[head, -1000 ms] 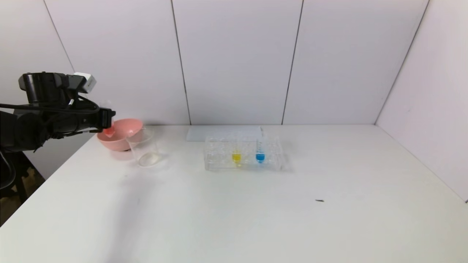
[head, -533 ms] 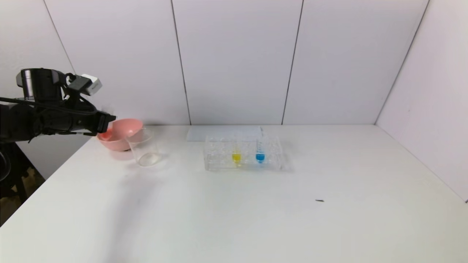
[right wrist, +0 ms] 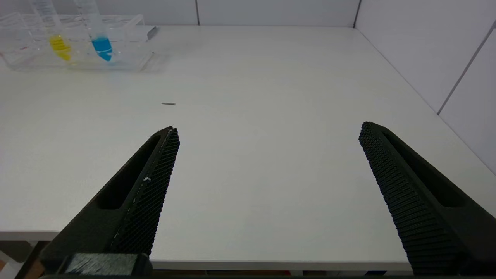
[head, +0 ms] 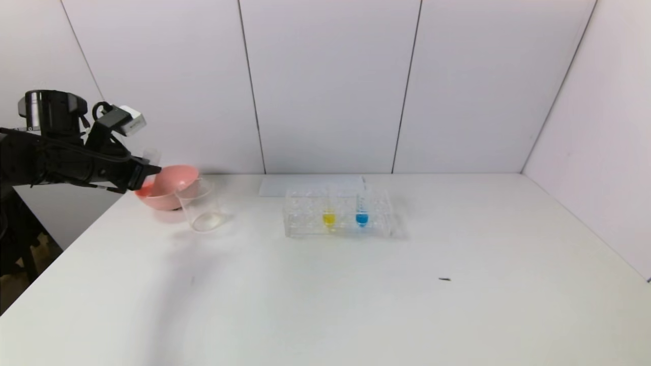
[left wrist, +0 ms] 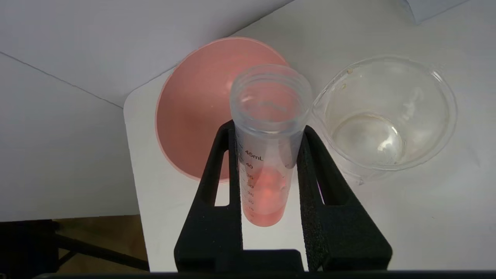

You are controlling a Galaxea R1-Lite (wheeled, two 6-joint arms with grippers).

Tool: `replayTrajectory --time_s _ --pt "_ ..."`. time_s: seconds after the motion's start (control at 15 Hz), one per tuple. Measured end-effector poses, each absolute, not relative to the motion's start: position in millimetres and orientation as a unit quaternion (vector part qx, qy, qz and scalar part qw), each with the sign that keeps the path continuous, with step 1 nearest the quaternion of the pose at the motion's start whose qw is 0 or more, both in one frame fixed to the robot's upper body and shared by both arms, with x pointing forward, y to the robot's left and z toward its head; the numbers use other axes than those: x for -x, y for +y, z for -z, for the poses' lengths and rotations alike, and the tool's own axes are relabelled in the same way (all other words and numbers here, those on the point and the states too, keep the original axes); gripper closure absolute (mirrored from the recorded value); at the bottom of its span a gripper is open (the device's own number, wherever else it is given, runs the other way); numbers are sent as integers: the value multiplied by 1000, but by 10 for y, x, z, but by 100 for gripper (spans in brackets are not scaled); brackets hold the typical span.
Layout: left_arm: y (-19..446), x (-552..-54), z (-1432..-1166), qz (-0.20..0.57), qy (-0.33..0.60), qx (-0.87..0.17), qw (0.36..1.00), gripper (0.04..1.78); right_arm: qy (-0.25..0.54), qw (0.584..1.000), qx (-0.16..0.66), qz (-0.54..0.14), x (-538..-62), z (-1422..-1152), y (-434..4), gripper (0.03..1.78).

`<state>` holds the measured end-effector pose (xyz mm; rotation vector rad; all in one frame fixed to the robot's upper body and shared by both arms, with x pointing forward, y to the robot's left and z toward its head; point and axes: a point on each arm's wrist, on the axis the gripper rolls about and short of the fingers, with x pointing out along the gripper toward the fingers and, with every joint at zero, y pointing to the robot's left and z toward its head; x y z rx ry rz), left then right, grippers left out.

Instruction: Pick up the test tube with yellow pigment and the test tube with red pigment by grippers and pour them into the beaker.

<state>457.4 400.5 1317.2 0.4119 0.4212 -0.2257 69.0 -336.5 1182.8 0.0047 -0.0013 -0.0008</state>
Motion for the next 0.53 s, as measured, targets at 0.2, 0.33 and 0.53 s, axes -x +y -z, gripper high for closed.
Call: replayTrajectory --time_s 0.2,0.33,0.53 --pt "4039 -4542 -13197 130 225 -239 936 138 -1 1000 -2 0 -690 -11828 -3366 11" --pt "4067 -4523 -13220 142 234 -268 924 138 -1 1000 -2 0 -690 -11828 -3366 11" --pt "4074 -4513 -13252 156 228 -289 917 138 -1 1000 -2 0 -690 -11828 -3366 11"
